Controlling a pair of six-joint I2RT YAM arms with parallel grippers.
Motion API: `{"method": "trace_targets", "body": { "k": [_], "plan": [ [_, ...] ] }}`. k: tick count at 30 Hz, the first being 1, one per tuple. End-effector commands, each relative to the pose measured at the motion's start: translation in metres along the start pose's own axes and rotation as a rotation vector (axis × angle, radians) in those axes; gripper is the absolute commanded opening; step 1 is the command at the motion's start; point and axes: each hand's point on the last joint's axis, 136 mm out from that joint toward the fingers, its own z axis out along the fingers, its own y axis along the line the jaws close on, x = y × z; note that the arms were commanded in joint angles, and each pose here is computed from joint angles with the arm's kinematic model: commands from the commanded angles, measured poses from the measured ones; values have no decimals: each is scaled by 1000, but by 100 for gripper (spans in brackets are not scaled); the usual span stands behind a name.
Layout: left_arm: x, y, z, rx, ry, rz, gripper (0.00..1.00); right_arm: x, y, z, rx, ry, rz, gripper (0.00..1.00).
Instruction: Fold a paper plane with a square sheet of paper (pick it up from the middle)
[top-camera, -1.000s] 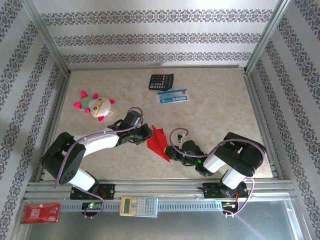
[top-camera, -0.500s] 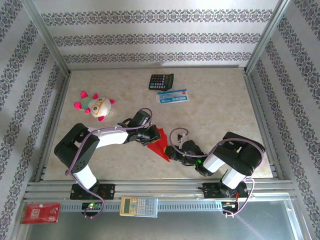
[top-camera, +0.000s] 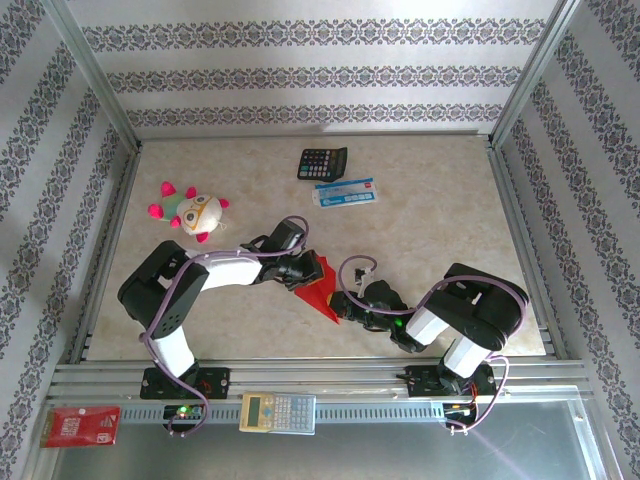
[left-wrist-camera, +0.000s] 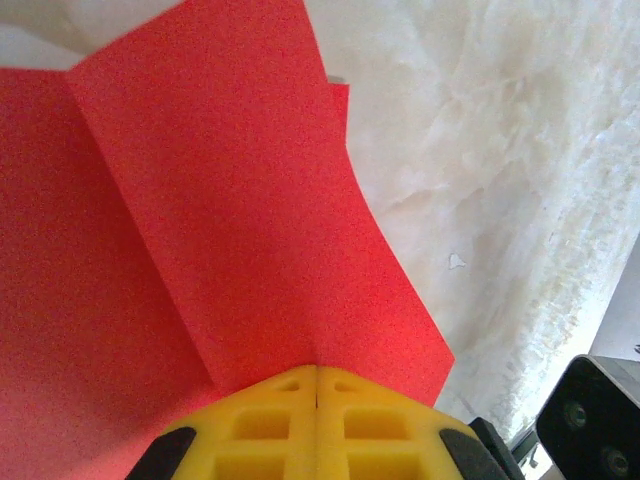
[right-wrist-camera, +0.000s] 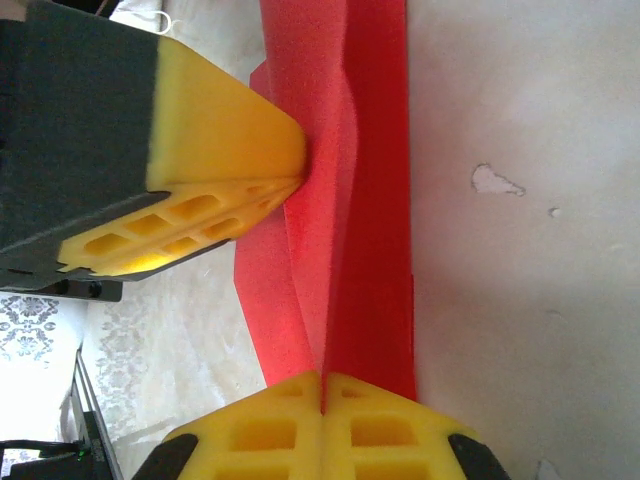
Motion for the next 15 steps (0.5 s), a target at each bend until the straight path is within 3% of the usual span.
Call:
{"method": "trace_targets", "body": {
  "k": [1,15],
  "plan": [
    [-1,-14,4,22,2,55,5,16,-58,-2,221,51,37,0],
    [1,5,12,-34,11,43,5,17,-60,-3,229,49,44,0]
  ]
}}
